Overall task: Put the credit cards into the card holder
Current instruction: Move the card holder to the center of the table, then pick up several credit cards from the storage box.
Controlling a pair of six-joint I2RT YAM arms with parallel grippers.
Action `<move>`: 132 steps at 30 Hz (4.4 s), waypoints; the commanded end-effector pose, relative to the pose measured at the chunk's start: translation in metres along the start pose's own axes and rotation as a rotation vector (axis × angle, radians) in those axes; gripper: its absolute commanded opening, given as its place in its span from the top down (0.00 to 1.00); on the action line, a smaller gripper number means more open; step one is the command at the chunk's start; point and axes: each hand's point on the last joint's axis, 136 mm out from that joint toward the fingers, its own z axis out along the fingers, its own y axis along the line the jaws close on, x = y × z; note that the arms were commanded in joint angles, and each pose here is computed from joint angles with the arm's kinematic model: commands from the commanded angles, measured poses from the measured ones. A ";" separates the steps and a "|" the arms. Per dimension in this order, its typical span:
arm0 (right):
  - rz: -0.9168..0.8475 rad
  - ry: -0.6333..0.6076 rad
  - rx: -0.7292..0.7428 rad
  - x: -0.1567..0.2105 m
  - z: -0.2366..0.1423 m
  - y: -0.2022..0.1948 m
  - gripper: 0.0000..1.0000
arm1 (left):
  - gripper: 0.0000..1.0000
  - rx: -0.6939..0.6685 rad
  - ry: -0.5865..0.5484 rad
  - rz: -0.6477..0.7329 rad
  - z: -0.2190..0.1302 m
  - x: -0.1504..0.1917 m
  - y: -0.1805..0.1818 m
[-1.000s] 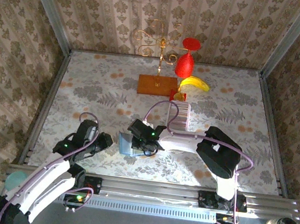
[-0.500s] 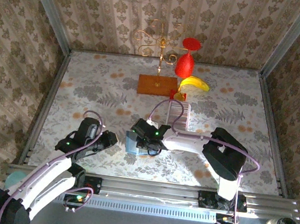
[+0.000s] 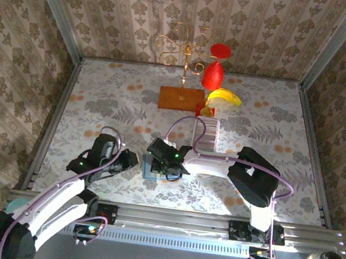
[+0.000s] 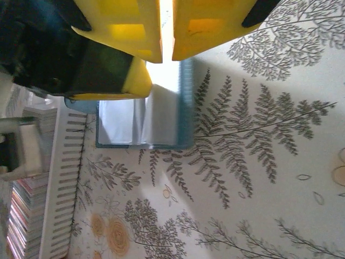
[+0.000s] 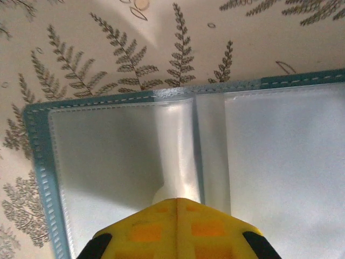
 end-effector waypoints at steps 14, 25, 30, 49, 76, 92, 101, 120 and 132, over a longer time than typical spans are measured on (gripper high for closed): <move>0.030 0.049 -0.020 0.016 0.015 -0.004 0.96 | 0.96 -0.001 0.088 -0.016 0.031 0.005 0.006; 0.033 0.037 -0.040 0.013 0.009 0.001 0.96 | 0.95 0.010 0.112 0.018 0.047 0.011 0.000; 0.029 0.037 -0.050 0.012 0.007 0.004 0.96 | 0.97 -0.011 0.152 0.015 0.055 0.018 0.007; -0.184 -0.205 -0.255 -0.073 -0.113 0.031 0.62 | 0.98 -0.142 0.151 0.027 0.052 0.032 0.047; -1.776 -0.105 0.196 -0.066 -0.145 -0.138 0.19 | 0.98 -0.113 0.170 0.072 0.057 0.033 0.039; -1.795 -0.052 0.152 -0.069 -0.095 -0.133 0.16 | 0.98 -0.110 0.168 0.077 0.057 0.032 0.037; -1.819 -0.050 0.212 -0.074 -0.085 -0.138 0.14 | 0.98 -0.108 0.166 0.074 0.058 0.031 0.036; -1.847 -0.025 0.223 -0.071 -0.094 -0.139 0.47 | 0.99 -0.108 0.169 0.072 0.058 0.034 0.038; -1.843 -0.026 0.213 -0.065 -0.102 -0.141 0.73 | 1.00 -0.109 0.168 0.070 0.058 0.035 0.038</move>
